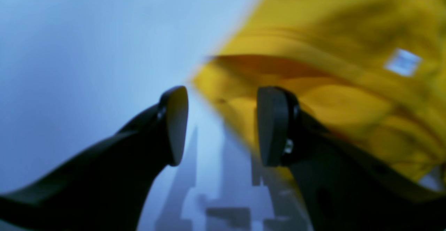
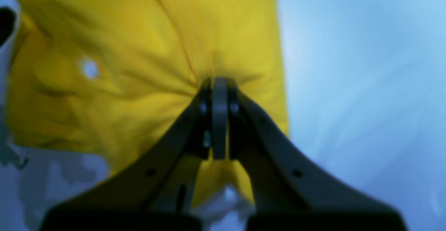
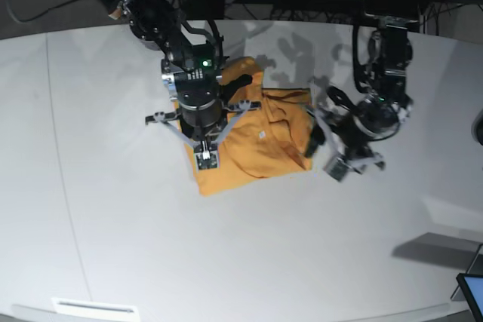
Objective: Fold the T-shirt properly
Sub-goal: 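Grasp and tuck the bundle edges with both grippers to square it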
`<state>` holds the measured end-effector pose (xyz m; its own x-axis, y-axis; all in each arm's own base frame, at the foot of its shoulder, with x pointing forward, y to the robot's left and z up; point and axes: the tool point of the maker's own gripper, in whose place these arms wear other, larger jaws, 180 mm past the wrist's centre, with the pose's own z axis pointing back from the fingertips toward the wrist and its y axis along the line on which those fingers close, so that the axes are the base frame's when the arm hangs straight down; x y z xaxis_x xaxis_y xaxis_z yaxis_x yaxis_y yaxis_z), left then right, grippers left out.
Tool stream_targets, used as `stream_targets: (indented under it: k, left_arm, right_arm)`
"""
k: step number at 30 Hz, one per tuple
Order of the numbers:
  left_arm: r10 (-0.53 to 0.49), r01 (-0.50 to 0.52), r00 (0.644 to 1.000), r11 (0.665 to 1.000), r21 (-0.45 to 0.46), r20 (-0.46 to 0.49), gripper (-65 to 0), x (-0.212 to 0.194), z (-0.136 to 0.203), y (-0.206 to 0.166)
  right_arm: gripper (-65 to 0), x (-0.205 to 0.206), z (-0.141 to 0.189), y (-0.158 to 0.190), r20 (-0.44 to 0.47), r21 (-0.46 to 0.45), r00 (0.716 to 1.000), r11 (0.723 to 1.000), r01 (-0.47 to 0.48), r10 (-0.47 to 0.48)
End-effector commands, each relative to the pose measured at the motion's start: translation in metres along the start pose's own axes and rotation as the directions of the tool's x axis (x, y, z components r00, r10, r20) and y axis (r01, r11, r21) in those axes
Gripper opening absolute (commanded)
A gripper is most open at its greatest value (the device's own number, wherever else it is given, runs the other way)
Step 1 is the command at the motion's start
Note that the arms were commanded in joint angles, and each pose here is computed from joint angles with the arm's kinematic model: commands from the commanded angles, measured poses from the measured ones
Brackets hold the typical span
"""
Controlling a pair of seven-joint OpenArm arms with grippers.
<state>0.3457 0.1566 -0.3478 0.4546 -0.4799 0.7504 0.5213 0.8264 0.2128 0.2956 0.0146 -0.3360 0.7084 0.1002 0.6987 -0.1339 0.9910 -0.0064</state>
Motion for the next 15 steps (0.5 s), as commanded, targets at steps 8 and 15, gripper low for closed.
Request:
stream_targets:
  k: [8,15]
  left_arm:
    - [-0.048,0.045,0.994,0.999,0.031,0.103,-33.9,0.037,0.019,0.002]
    - [0.016,-0.015,0.998,1.0,-0.013,0.055,-33.9,0.014,0.007,-0.016]
  right_arm:
    - [-65.0,0.016,0.005,0.002,0.046,0.004,0.999,1.0,0.003,-0.003]
    - [-65.0,0.008,0.001,0.018,0.027,0.026,0.998,0.998,-0.058,0.057]
